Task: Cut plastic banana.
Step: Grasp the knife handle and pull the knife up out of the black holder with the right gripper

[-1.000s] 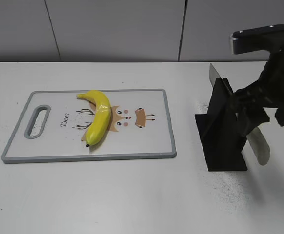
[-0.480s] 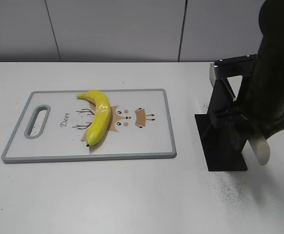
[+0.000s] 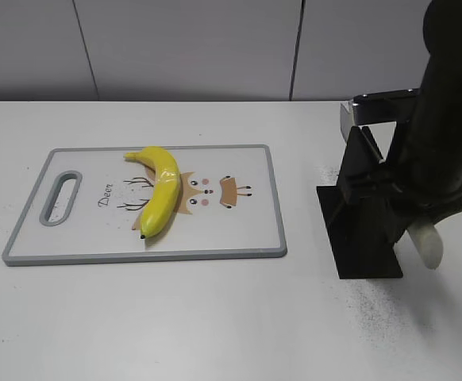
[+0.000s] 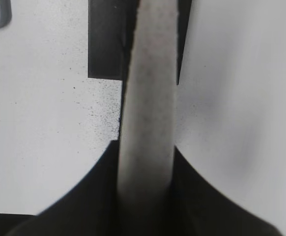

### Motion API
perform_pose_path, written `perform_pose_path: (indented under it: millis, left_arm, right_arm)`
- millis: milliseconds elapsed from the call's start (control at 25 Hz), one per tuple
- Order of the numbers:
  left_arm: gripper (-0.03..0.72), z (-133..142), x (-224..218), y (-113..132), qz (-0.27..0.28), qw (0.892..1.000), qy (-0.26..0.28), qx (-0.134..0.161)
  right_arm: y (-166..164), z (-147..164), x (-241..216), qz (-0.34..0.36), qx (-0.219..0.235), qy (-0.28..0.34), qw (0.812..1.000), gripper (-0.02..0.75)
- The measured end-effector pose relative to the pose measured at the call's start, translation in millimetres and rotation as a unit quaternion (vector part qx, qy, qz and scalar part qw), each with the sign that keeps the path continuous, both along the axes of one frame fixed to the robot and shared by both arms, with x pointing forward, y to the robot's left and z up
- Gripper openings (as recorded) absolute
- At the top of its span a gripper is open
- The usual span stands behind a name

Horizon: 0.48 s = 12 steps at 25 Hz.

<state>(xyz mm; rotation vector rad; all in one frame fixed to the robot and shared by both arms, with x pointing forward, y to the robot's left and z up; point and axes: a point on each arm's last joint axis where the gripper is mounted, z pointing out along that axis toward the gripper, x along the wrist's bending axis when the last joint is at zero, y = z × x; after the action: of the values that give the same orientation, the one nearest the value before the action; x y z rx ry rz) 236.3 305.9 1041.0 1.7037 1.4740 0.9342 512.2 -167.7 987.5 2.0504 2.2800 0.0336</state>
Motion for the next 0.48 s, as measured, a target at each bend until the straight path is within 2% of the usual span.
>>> perform_pose_path:
  millis: [480]
  left_arm:
    - [0.553, 0, 0, 0, 0.0, 1.0, 0.0, 0.0]
  right_arm:
    - [-8, 68, -14, -0.018, 0.042, -0.08, 0.996, 0.161]
